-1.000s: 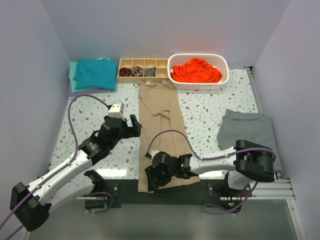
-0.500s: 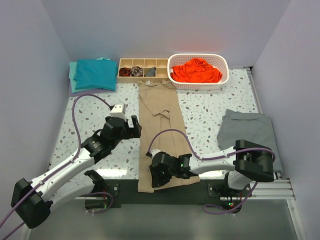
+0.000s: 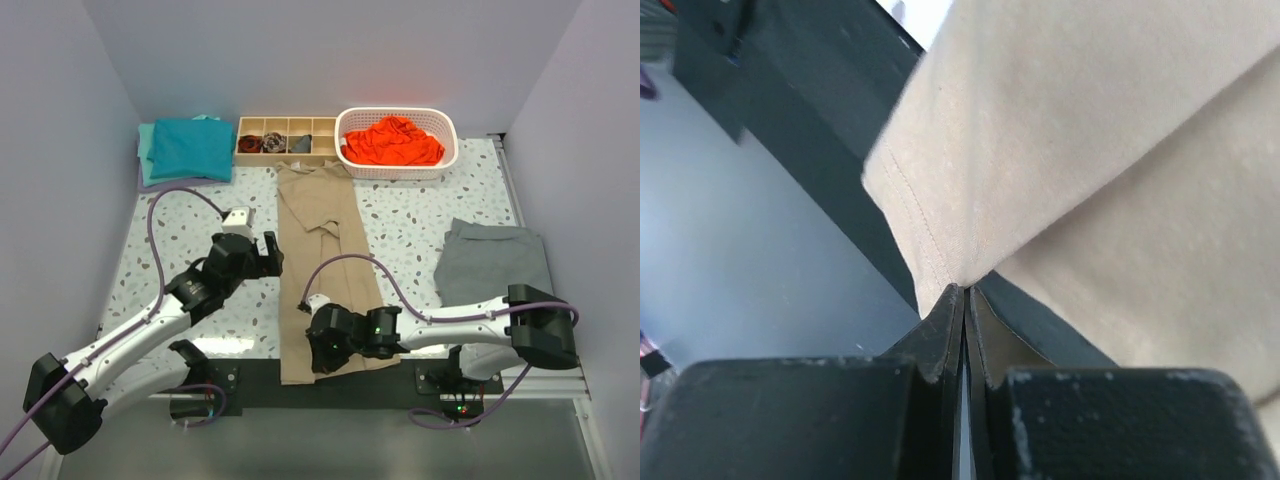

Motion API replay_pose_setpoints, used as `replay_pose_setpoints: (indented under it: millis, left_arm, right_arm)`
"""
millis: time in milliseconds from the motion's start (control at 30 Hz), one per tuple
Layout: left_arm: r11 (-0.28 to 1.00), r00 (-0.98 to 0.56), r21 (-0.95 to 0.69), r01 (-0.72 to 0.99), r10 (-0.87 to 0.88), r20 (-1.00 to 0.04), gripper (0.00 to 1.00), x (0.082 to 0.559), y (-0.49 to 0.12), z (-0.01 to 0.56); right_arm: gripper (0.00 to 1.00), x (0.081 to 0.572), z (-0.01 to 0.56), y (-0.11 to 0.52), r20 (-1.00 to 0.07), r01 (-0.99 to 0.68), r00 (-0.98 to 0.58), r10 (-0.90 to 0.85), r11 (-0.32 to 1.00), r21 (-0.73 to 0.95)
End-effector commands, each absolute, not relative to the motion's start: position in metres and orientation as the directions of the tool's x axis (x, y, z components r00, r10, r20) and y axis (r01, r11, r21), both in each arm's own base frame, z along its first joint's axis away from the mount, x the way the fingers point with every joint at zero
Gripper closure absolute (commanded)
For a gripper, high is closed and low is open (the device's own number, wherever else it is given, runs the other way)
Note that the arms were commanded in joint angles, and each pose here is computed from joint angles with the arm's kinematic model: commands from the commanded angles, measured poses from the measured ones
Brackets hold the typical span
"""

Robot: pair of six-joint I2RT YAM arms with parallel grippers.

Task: Fold and stack the t-shirts
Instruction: Fold the tshirt

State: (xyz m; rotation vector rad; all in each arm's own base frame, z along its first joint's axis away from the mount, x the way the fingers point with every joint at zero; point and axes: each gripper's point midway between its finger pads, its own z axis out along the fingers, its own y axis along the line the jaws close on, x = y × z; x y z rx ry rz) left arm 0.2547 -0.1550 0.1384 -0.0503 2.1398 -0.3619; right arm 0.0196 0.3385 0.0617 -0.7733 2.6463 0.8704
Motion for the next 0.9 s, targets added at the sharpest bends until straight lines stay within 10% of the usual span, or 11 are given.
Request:
replay_pose_setpoints:
  millis: [0,367,500,867]
  left_arm:
    - [0.955,-0.545,-0.279,0.104,-0.18,-0.819,0.0,0.259,-0.157,0.145]
    - [0.956,-0.559,-0.272,0.109,-0.168,-0.812,0.0,0.258,-0.158,0.139]
    - [0.955,-0.562,-0.269,0.125,-0.155,-0.812,0.0,0.257,-0.16,0.14]
    - [0.867,-0.653,-0.403,0.294,-0.126,-0.747,0.0,0.23,-0.199,0.141]
  right_arm:
    - [1.0,0.017,0.058,0.316,-0.353,-0.539,-0.837,-0.417,0.739,0.404]
    - [1.0,0.014,0.036,0.298,-0.305,-0.525,-0.844,-0.44,0.793,0.309]
    - [0.56,0.023,0.035,0.291,-0.316,-0.516,-0.841,-0.439,0.827,0.224]
    - [0.36,0.095,0.1,0.185,-0.587,-0.29,-0.757,-0.289,0.952,-0.095]
